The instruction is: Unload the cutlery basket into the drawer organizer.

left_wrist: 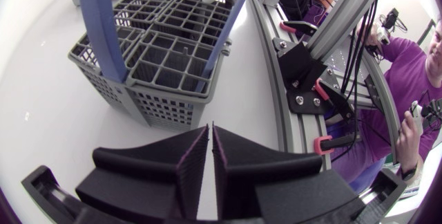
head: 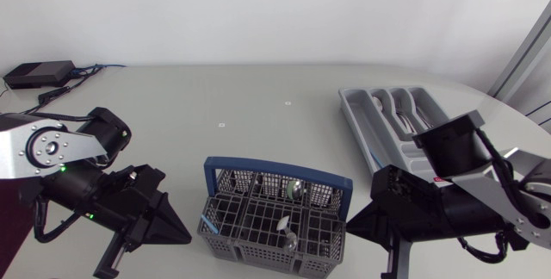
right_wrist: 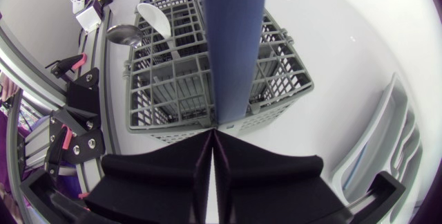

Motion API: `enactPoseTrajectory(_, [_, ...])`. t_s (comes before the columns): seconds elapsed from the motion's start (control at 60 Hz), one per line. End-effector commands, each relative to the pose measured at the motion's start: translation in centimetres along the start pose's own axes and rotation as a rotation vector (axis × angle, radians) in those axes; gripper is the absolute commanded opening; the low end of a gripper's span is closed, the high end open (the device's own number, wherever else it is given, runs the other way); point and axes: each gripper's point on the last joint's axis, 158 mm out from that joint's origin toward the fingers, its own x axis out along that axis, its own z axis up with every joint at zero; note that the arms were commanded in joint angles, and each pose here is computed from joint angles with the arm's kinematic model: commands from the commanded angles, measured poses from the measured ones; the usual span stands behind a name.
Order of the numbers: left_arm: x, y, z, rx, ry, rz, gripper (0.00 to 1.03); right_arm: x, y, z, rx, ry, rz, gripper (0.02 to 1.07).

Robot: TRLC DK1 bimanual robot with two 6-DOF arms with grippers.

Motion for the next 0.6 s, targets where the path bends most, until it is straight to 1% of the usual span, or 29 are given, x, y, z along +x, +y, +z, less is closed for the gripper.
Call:
enactPoseTrajectory(0.0, [-0.1, 0.4, 1.0, 0.042, -0.022, -0.016, 0.16, 0.1, -0.6, 1.5, -0.024, -0.018, -0.007, 0.07])
enactPoseTrajectory(0.133, [-0.3, 1.2, 1.5, 0.040, -0.045, -0.012, 0.16, 0.7, -1.5, 3.1, -0.031, -0.028, -0.008, 0.07])
enactPoseTrajectory(0.583, [-1.4, 5.2, 2.2, 0.015, -0.093, 0.024, 0.17, 3.3, -5.2, 6.1, -0.027, -0.008, -0.048, 0.07])
